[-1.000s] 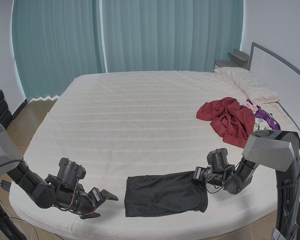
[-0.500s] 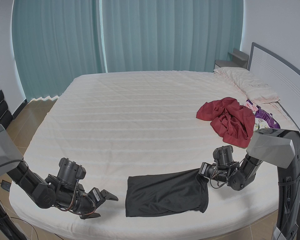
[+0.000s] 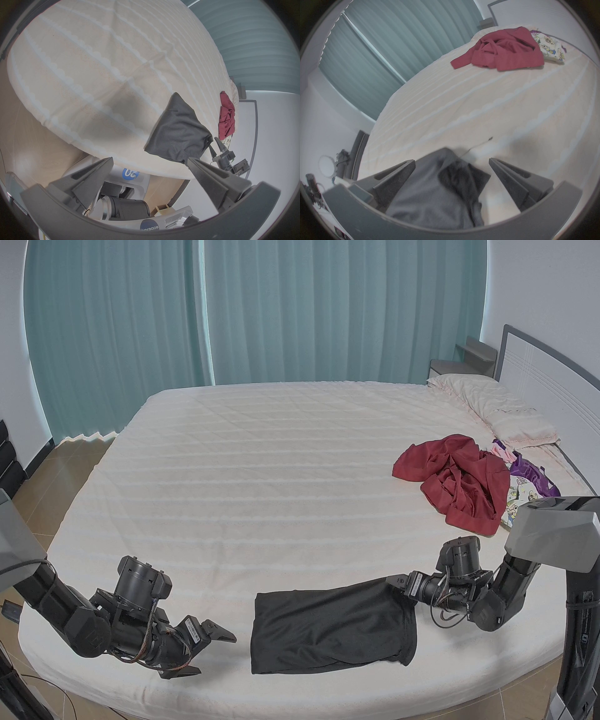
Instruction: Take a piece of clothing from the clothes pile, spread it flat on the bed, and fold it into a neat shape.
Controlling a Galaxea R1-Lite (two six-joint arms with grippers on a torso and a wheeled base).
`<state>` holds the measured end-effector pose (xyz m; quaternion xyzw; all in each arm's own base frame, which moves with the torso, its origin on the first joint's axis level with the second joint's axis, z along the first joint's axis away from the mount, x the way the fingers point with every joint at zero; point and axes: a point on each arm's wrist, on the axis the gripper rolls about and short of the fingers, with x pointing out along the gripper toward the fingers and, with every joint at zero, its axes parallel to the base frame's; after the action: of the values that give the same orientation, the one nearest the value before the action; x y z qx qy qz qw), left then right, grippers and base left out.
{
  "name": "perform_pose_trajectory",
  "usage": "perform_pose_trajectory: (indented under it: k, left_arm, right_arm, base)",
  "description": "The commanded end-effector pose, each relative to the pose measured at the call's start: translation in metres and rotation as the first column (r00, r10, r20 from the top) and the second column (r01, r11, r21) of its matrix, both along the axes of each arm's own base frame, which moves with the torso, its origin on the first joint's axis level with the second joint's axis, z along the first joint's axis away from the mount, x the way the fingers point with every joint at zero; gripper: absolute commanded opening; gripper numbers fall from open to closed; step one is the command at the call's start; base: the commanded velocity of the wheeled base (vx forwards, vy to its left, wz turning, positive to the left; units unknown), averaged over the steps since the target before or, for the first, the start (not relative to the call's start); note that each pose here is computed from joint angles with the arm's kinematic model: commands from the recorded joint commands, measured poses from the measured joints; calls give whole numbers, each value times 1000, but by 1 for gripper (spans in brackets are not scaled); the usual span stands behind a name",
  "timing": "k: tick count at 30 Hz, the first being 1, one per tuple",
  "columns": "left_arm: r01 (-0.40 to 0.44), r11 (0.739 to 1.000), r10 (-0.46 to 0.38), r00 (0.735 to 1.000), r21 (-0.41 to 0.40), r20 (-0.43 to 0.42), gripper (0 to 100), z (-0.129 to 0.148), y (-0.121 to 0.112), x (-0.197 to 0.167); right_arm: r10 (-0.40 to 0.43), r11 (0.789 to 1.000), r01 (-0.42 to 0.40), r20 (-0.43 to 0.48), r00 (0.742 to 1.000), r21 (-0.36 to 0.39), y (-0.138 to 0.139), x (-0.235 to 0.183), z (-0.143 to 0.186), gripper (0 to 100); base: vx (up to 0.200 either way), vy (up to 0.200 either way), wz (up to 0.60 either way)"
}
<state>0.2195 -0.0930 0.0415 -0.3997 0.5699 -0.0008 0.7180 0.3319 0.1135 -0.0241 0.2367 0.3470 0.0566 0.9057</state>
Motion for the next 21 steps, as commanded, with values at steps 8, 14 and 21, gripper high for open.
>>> perform_pose_trajectory:
  k: [8, 14, 21]
  left_arm:
    - [3, 1000, -3, 1000, 0, -1, 100, 0, -1, 0]
    - [5, 1000, -5, 1000, 4, -7, 100, -1, 0, -3]
    - [6, 1000, -6, 1000, -6, 27, 100, -4, 0, -4]
  right_arm:
    - [222, 975, -220, -109, 969, 36, 4, -82, -4, 100]
    - [281, 960, -279, -102, 954, 35, 17, -95, -20, 100]
    - [289, 957, -288, -109, 951, 21, 13, -100, -22, 0]
  base:
    - [0, 0, 0]
    - [0, 0, 0]
    - [0, 0, 0]
